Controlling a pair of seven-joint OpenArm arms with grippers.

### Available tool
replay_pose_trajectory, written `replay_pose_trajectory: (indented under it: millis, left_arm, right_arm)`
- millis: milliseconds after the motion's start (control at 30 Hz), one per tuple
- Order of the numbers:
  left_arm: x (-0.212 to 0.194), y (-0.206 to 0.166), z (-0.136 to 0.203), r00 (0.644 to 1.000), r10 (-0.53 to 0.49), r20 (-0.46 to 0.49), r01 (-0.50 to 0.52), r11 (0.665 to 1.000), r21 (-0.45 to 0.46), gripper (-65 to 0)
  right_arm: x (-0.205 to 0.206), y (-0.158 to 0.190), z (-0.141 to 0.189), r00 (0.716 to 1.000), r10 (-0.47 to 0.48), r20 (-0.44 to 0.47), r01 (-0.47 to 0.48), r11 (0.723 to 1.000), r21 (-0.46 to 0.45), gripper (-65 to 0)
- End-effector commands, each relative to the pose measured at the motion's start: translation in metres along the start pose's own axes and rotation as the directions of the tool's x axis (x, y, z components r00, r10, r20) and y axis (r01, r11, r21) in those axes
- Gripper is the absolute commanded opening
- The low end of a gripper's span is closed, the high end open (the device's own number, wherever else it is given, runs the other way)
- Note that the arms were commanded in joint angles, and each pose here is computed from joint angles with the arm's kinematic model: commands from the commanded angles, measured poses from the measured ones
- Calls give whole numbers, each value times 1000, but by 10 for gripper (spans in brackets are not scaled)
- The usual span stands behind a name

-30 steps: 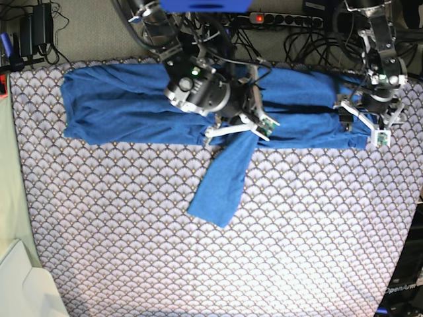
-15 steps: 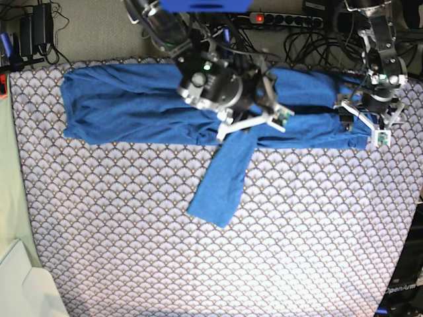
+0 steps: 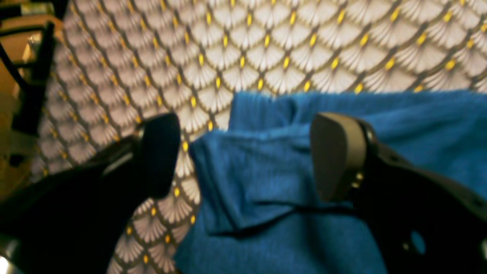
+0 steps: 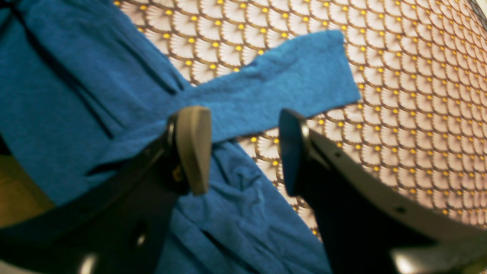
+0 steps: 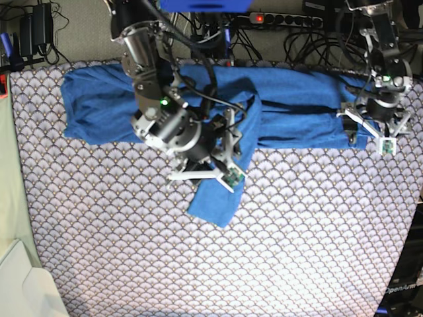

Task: Fold the T-shirt properly
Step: 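Release the sleeve and move the left gripper to the hanging sleeve end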

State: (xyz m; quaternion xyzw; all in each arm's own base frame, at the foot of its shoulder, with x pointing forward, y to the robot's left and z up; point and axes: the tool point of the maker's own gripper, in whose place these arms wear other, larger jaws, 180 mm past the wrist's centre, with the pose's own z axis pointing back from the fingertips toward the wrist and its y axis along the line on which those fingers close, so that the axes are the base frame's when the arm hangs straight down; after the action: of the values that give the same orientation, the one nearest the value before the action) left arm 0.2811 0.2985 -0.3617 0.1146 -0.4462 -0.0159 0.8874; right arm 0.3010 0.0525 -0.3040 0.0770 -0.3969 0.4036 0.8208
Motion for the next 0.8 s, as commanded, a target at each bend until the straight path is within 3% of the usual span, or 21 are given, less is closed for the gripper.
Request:
replay_pose_trajectory:
  millis: [0,300,433,567,767]
  left_arm:
    - [21,6,5,998,-13,67,12,1000,16,-131]
    - [80,-15,27,972,-73,225,77,997,-8,-131]
    - [128,-77,19,938,-90,335,143,980,-136,-131]
    - [153,-160,8,925,-59,376,183,935,-303,-131]
    - [160,-272,-31,960,-19,280,163,849,-502,-131]
  right_arm:
    - [15,-2,3,999,1,54,-1,1000,-2,-344]
    - [3,-13,6,999,20,28,-19,999,-29,-344]
    - [-30,-54,14,999,-31,-36,27,992,-122,-344]
    - [-68,-102,32,990,-105,-96,79,967,-243,-344]
    - [-119,-166,73,968,-190,-165,107,905,-412,-344]
